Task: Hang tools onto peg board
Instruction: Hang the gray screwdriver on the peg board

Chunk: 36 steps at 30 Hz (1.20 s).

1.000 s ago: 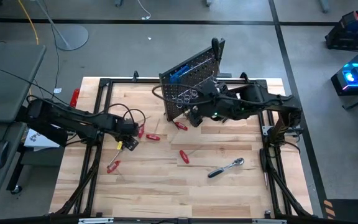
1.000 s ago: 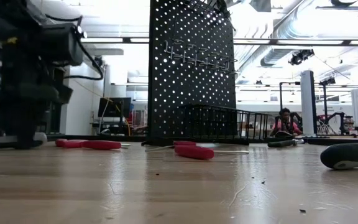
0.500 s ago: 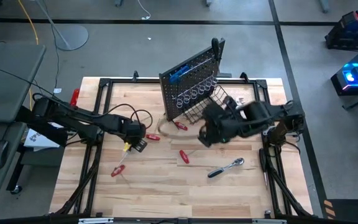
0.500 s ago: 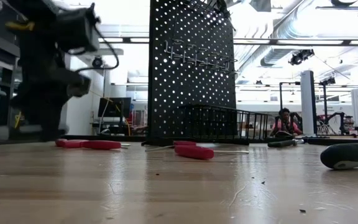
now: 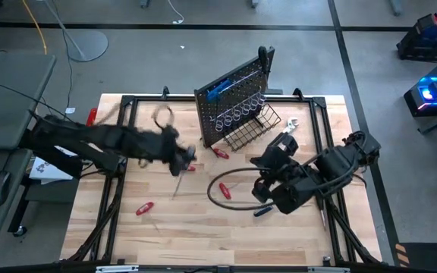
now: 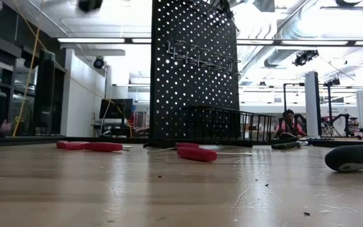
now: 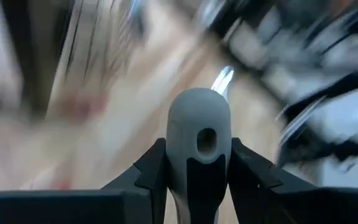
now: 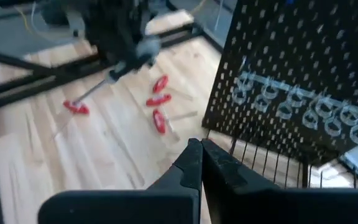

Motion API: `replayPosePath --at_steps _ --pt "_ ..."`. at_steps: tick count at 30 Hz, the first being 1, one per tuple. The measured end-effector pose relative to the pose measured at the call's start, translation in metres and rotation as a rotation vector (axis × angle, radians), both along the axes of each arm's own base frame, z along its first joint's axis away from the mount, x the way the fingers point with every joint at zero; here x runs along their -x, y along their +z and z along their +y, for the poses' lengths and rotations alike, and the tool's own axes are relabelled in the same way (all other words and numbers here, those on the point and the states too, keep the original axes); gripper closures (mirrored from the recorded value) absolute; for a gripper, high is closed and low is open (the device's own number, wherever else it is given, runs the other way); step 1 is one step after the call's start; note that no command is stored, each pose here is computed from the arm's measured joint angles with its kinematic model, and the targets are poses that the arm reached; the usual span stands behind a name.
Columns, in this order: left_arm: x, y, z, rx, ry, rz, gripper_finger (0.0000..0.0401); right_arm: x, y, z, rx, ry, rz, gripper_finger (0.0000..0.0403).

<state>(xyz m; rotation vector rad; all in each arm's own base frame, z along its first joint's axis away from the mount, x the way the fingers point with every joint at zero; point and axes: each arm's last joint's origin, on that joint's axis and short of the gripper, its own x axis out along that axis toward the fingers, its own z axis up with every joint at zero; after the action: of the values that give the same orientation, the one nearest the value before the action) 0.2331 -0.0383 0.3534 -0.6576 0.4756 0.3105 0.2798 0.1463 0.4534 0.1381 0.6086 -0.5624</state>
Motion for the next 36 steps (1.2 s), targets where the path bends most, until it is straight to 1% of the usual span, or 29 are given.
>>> replayPosePath --at_steps 3,7,10,13,15,16,19,21,23,26,30,36 --pt "0.000 0.052 0.005 -0.136 -0.006 -0.211 0.0287 -0.010 0.005 -0.004 0.002 0.003 -0.058 0.0403" --pt "0.001 0.106 0.013 -0.346 -0.025 -0.427 0.0287 -0.032 0.017 -0.015 -0.015 0.094 -0.143 0.0403" --pt "0.005 0.134 0.019 -0.495 -0.009 -0.519 0.0287 -0.049 0.030 -0.028 -0.037 0.163 -0.255 0.0399" --pt "0.008 0.148 0.023 -0.589 -0.026 -0.544 0.0287 -0.064 0.043 -0.046 -0.103 0.225 -0.383 0.0371" --pt "0.009 0.155 0.024 -0.621 -0.055 -0.565 0.0287 -0.071 0.052 -0.058 -0.137 0.260 -0.476 0.0336" --pt "0.010 0.156 0.024 -0.632 -0.071 -0.570 0.0287 -0.074 0.056 -0.063 -0.135 0.268 -0.518 0.0314" --pt "0.012 0.160 0.025 -0.646 -0.116 -0.595 0.0287 -0.078 0.068 -0.072 -0.089 0.274 -0.626 0.0245" --pt "0.013 0.163 0.026 -0.647 -0.141 -0.613 0.0287 -0.079 0.072 -0.077 -0.052 0.279 -0.655 0.0205" --pt "0.013 0.165 0.027 -0.646 -0.163 -0.638 0.0287 -0.080 0.073 -0.082 -0.034 0.293 -0.653 0.0176" --pt "0.013 0.165 0.031 -0.648 -0.185 -0.649 0.0287 -0.086 0.070 -0.087 -0.034 0.319 -0.643 0.0162" --pt "0.012 0.165 0.037 -0.652 -0.215 -0.663 0.0287 -0.096 0.063 -0.093 0.008 0.323 -0.617 0.0160" --pt "0.010 0.167 0.046 -0.670 -0.228 -0.688 0.0287 -0.105 0.059 -0.101 -0.005 0.360 -0.622 0.0160"
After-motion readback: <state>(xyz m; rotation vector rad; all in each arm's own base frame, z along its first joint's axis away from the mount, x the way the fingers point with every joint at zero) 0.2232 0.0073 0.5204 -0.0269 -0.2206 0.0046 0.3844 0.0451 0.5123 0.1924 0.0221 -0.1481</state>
